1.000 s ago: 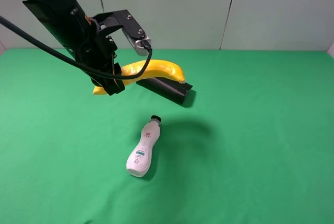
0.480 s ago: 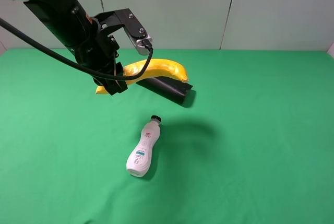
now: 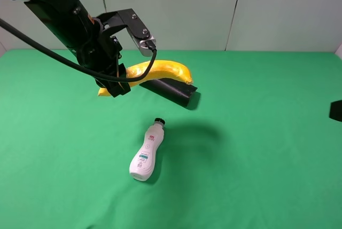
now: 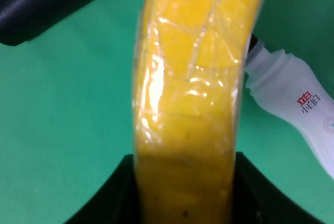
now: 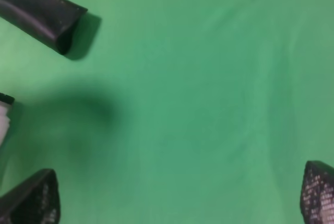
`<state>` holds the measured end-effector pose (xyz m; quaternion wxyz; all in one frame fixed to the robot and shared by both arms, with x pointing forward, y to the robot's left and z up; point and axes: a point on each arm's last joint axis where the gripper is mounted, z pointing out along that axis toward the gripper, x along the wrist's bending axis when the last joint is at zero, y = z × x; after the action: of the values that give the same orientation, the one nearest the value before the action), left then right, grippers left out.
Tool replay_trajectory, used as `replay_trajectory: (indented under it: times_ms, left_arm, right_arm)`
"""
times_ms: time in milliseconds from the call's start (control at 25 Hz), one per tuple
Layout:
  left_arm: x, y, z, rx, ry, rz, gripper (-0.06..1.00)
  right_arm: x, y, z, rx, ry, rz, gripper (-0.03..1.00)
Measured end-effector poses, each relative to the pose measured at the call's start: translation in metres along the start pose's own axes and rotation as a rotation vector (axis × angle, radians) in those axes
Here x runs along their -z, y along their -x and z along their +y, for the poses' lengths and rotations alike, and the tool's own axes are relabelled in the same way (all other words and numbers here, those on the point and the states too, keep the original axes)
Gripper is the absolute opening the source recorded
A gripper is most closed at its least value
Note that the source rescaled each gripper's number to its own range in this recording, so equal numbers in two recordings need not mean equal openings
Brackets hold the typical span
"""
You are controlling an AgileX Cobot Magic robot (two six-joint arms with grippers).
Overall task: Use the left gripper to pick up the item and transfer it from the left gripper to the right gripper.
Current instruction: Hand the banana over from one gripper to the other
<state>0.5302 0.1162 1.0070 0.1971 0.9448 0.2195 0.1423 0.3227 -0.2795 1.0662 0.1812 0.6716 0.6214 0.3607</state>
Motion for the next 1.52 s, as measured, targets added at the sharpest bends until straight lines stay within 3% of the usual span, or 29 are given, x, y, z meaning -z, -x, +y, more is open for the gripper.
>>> replay_trajectory:
  times_ms: [200,1040,1520]
  left_arm:
    - [0.0,0.0,0.0,0.0,0.0,0.0,0.0]
    - [0.0,0.0,0.001,0.0,0.006,0.005,0.0]
    - [0.0,-0.001,0.001,0.0,0.012,0.009,0.0]
  right_arm:
    - [-0.022,-0.002,0.012,-0.014,-0.049,0.032,1.0]
    - [-0.099,-0.022,0.043,-0.1,-0.108,0.373,1.0]
    - [-0.139,-0.026,0.048,-0.131,-0.124,0.527,1.0]
